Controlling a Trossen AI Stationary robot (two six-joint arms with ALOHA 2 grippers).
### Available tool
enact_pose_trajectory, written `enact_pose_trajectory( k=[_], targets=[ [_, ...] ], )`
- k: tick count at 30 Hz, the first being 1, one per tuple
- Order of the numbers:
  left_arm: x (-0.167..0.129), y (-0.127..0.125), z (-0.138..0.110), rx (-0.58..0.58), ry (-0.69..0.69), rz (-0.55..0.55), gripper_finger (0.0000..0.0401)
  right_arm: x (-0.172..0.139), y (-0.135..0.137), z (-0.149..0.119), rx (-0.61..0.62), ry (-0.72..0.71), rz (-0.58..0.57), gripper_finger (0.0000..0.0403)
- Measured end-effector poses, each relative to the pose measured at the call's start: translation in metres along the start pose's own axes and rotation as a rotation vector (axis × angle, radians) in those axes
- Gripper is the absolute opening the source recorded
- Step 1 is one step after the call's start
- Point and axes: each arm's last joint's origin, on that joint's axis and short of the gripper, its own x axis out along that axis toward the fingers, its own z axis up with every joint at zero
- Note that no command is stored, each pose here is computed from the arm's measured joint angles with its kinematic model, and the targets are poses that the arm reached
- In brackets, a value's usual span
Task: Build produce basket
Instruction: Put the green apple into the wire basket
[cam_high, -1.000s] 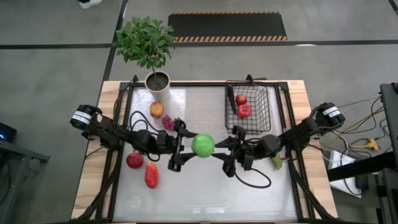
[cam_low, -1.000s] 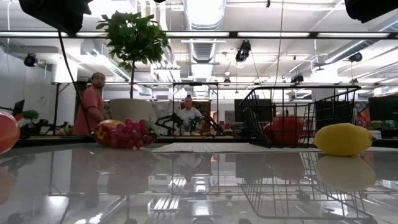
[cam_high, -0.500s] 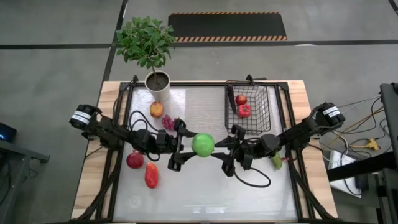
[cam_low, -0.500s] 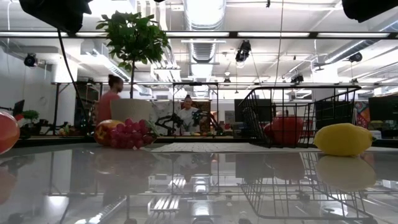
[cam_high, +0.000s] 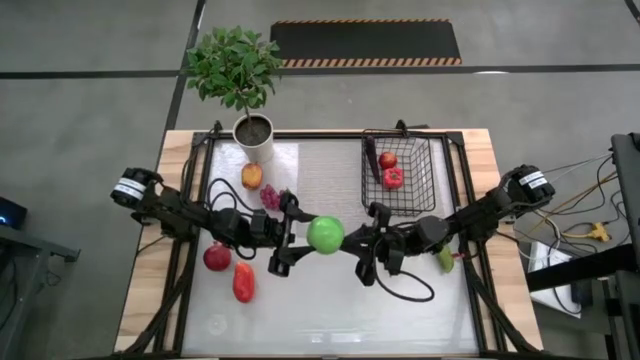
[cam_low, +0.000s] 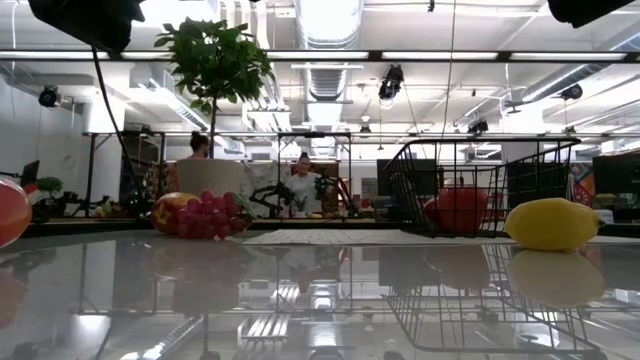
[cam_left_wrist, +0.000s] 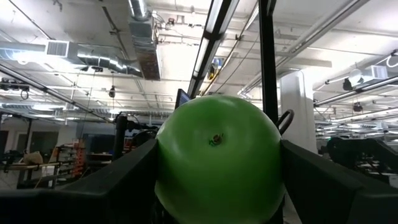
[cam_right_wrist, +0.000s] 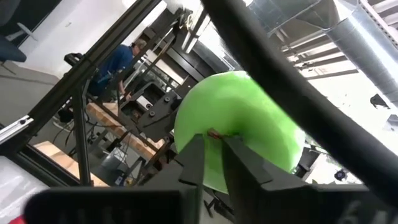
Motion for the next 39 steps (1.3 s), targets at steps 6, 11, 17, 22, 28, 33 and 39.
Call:
enact_pose_trajectory(
  k=[6, 11, 17, 22, 28, 33, 39],
  targets=[
    [-0.002, 0.000, -0.001, 0.001, 0.008, 0.002, 0.0286, 0.000, 0.001, -0.001, -0.002, 0.006, 0.005, 0.0009],
    [-0.003, 0.001, -0.002, 0.003, 0.014, 0.004, 0.0286, 0.000, 0.001, -0.001, -0.002, 0.009, 0.002, 0.0008],
    [-0.011, 0.002, -0.006, 0.012, 0.019, 0.007, 0.0290, 0.000, 0.001, -0.001, 0.014, 0.016, -0.001, 0.0009],
    [-0.019, 0.004, -0.007, 0.008, -0.005, 0.012, 0.0292, 0.000, 0.000, -0.002, 0.011, 0.018, -0.006, 0.0029],
    [-0.018, 0.003, -0.007, -0.023, -0.011, 0.005, 0.0292, 0.000, 0.000, 0.000, -0.011, -0.006, 0.006, 0.0086],
    [-0.012, 0.002, -0.009, -0.030, -0.025, -0.004, 0.0292, 0.001, -0.002, 0.001, -0.020, -0.061, 0.025, 0.0129],
    [-0.012, 0.001, -0.010, -0.028, -0.027, -0.026, 0.0292, 0.002, -0.007, -0.004, -0.011, -0.095, 0.039, 0.0126]
  ],
)
